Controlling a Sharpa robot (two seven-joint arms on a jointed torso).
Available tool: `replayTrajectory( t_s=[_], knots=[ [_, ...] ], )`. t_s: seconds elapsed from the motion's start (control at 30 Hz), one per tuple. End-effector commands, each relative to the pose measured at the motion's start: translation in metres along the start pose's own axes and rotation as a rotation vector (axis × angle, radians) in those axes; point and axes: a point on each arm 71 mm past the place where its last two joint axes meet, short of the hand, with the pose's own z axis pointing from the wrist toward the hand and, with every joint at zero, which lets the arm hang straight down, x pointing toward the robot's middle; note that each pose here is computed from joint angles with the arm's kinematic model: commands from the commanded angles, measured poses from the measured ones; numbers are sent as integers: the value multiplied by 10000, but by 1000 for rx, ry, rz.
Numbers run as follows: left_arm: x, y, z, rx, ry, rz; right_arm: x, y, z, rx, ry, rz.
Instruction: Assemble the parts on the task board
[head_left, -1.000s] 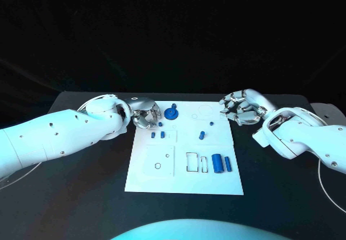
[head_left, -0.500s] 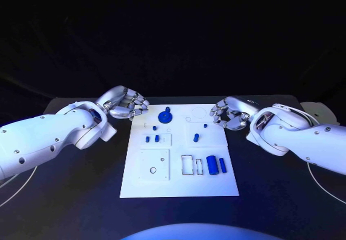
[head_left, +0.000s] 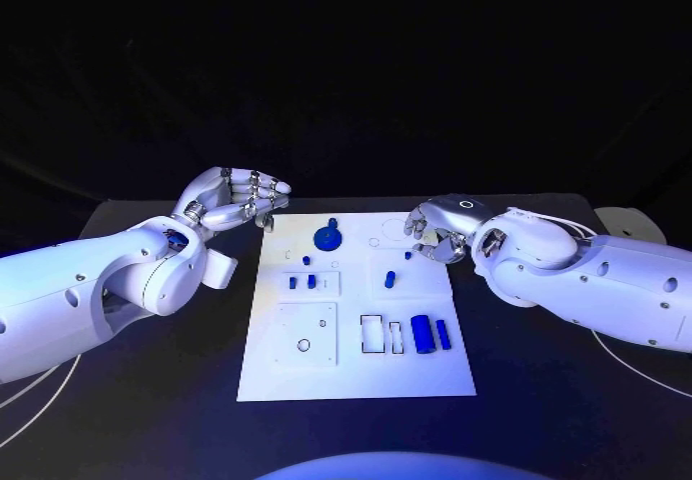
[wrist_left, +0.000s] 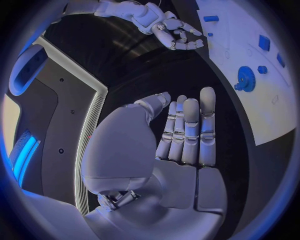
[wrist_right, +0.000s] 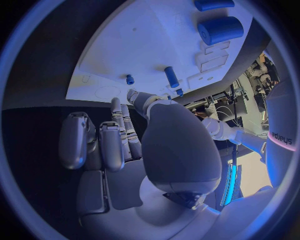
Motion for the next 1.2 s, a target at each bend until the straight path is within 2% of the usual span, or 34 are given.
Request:
replayTrajectory(
  t_s=[0.03, 0.3, 0.63, 0.97, 1.2],
  knots=[
    [0, -49, -10, 48, -50, -113, 17, 35, 39, 1, 14, -93],
    [4, -50, -14, 40, -92, -146, 83, 73, 83, -2, 51, -112],
    [-30, -25, -13, 19, -112, -160, 181, 101, 77, -6, 91, -110],
    [-20, -16, -11, 4, -105, -176, 237, 132, 107, -10, 77, -98],
    [1, -14, -5, -3, -92, -184, 294, 154, 125, -11, 86, -90]
  ],
)
